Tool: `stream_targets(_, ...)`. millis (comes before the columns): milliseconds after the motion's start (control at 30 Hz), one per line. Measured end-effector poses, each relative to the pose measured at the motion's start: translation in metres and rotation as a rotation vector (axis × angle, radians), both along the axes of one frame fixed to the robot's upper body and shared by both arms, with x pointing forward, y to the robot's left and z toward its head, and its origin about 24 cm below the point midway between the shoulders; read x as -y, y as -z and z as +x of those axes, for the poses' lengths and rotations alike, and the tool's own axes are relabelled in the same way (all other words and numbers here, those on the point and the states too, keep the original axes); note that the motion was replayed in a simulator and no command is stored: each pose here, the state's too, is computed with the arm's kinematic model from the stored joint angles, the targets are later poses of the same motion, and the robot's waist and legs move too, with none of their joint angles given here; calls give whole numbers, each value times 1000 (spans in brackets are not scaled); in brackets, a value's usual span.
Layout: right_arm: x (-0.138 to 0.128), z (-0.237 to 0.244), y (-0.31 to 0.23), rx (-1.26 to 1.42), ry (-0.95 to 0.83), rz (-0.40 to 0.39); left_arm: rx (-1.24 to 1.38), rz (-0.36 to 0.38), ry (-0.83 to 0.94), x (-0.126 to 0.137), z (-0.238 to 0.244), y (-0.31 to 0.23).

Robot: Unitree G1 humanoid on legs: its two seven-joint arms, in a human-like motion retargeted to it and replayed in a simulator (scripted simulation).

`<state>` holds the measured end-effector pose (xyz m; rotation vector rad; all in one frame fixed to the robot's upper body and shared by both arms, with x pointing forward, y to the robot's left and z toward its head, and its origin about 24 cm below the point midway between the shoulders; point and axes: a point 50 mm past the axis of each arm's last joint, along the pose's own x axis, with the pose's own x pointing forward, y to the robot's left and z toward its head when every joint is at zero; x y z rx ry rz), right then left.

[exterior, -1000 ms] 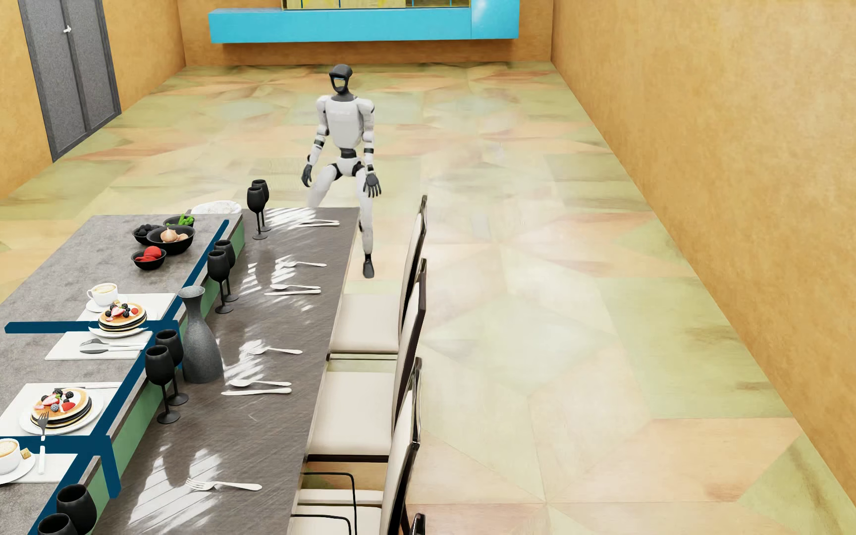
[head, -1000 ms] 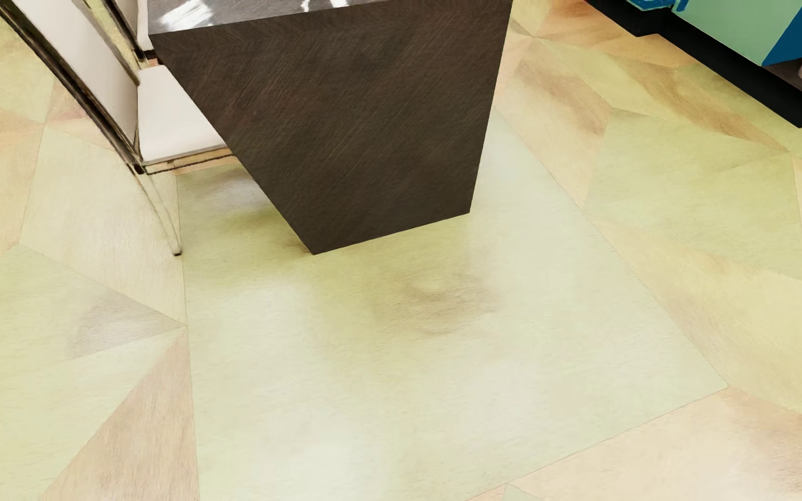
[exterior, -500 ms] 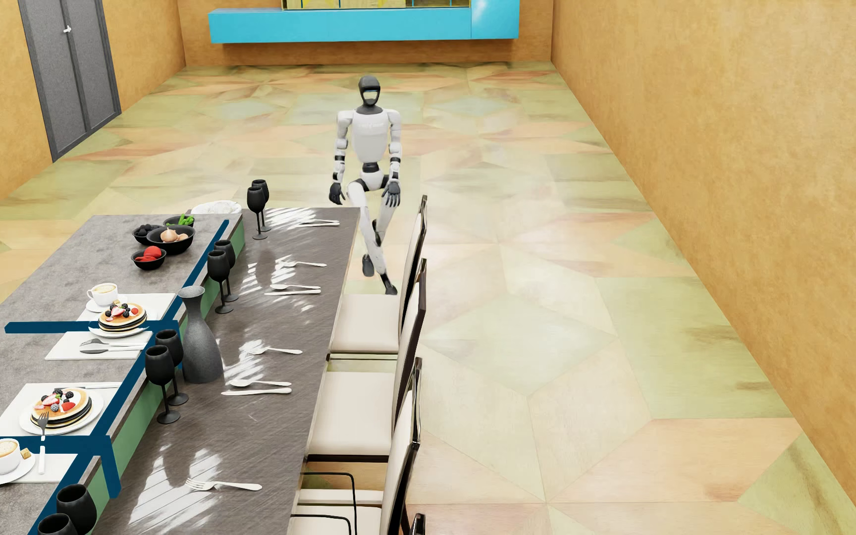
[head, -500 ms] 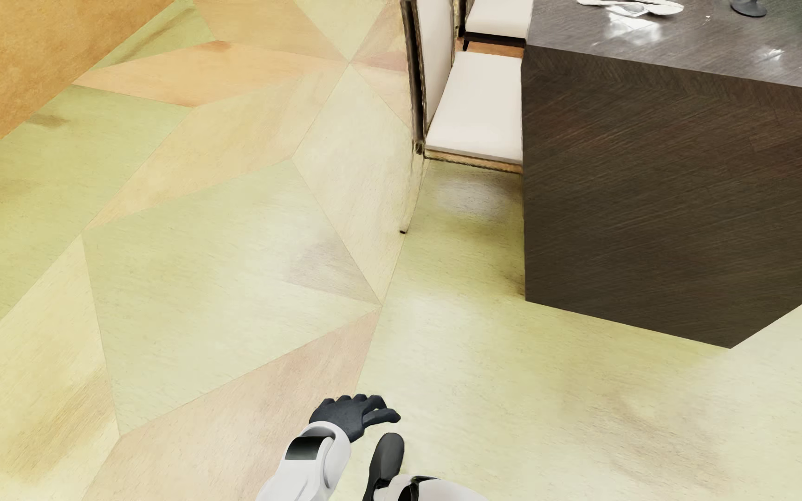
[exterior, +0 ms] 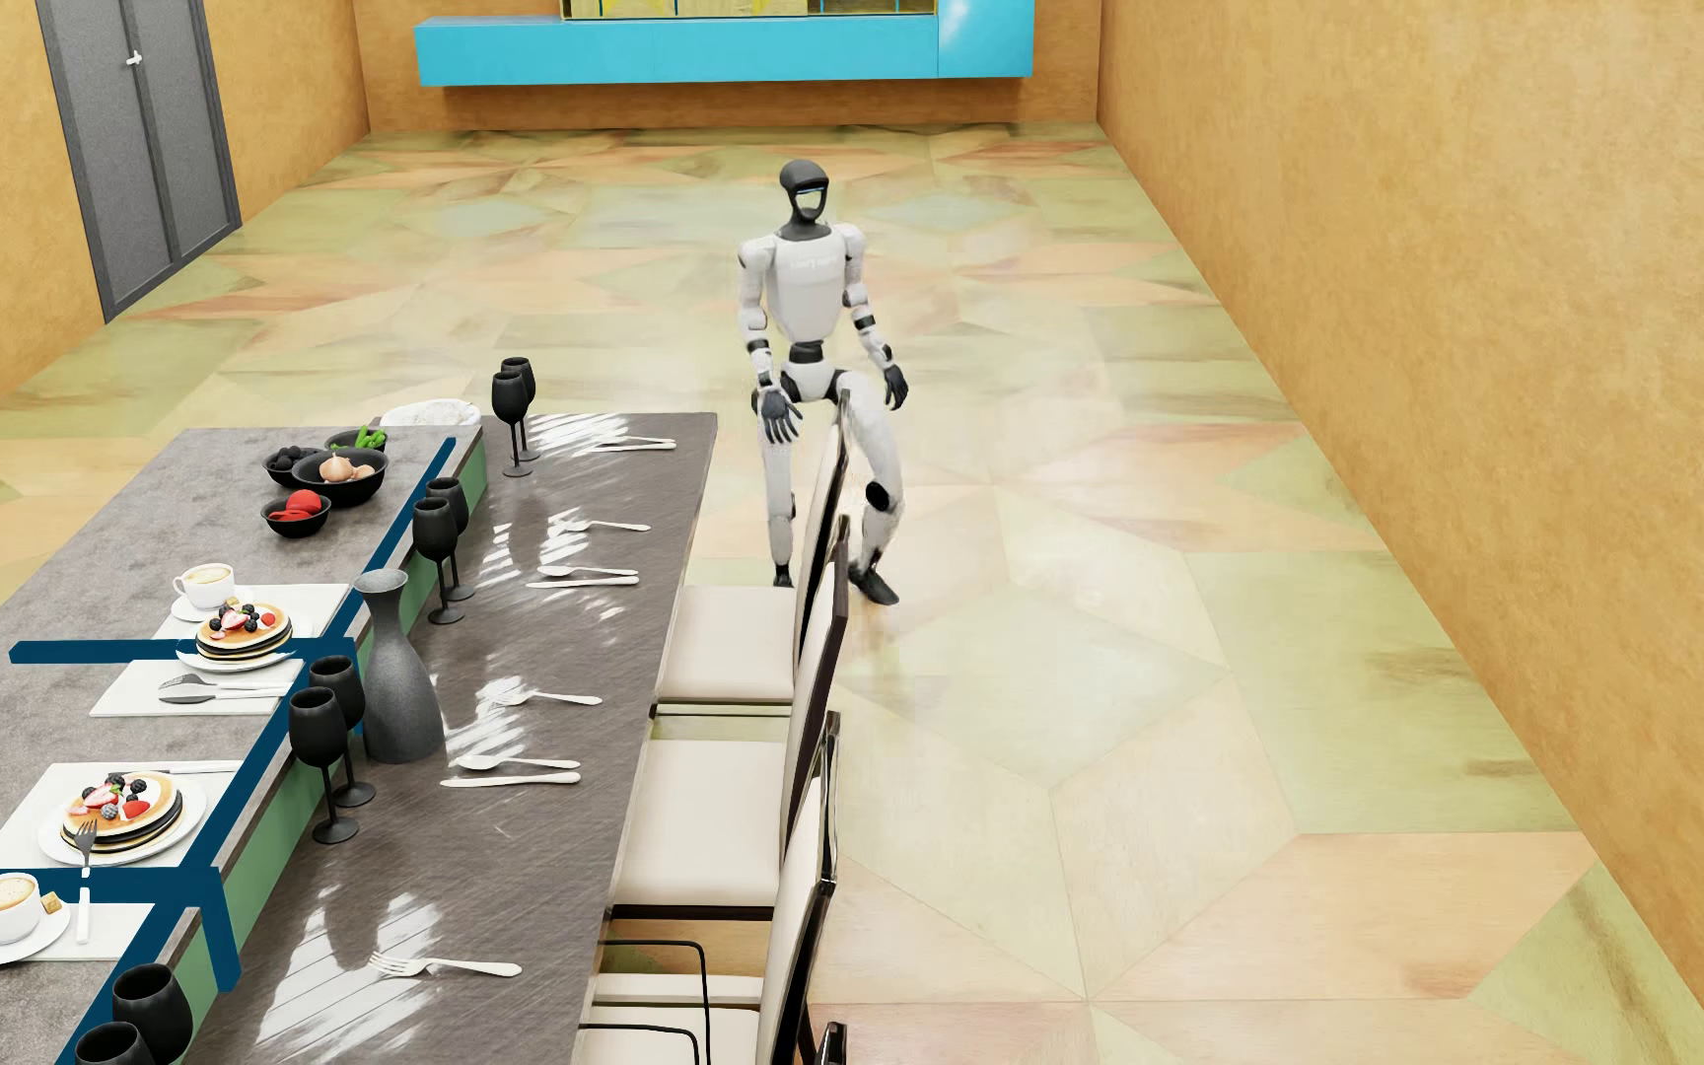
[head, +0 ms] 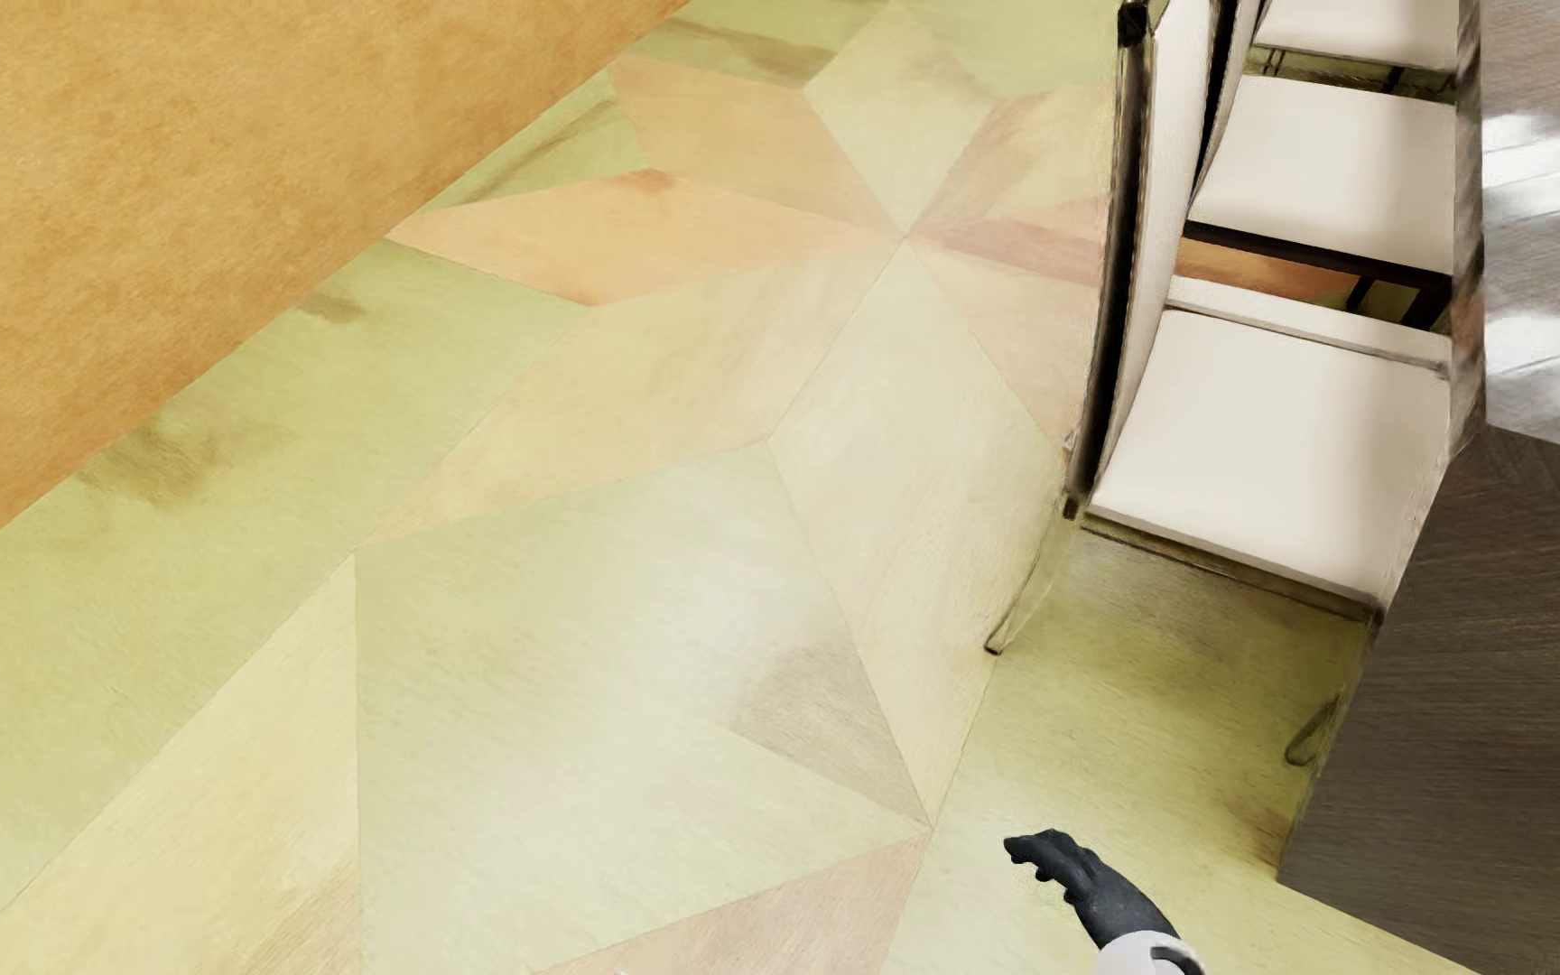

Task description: Walk to the chair

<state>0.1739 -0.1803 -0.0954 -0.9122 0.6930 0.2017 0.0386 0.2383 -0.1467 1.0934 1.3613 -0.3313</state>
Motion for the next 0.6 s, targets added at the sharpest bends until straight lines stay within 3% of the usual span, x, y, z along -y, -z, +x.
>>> stream_targets(100, -20, 29, -21, 107, -54, 42, 11, -53, -125, 16, -16, 3)
stream_targets(167, -35, 34, -26, 134, -100, 67, -13, -88, -19, 28, -15, 5)
stream_targets(267, -46, 20, -15, 65, -143, 99, 1, -38, 60, 19, -4, 3)
stream_targets(333, -26, 0, 0, -28, -114, 44, 12, 6, 88, 8, 13, 1)
stream_targets(367, -1, -18, 10, -78, 20, 1, 25, 37, 98, 3, 29, 0)
stream_targets(433, 38, -84, 35, -219, 515, -64, 102, 127, 110, -9, 81, -15)
stream_targets(467, 43, -120, 47, -338, 740, -67, 189, 164, 137, -17, 112, -30)
stream_targets(500, 41, -148, 56, -460, 848, -55, 323, 200, 134, -26, 141, -50)
stream_targets(533, 36, -170, 63, -616, 764, -42, 477, 206, 134, -32, 166, -71)
stream_targets(600, 27, -189, 68, -801, 309, -27, 739, 158, 152, -39, 207, -115)
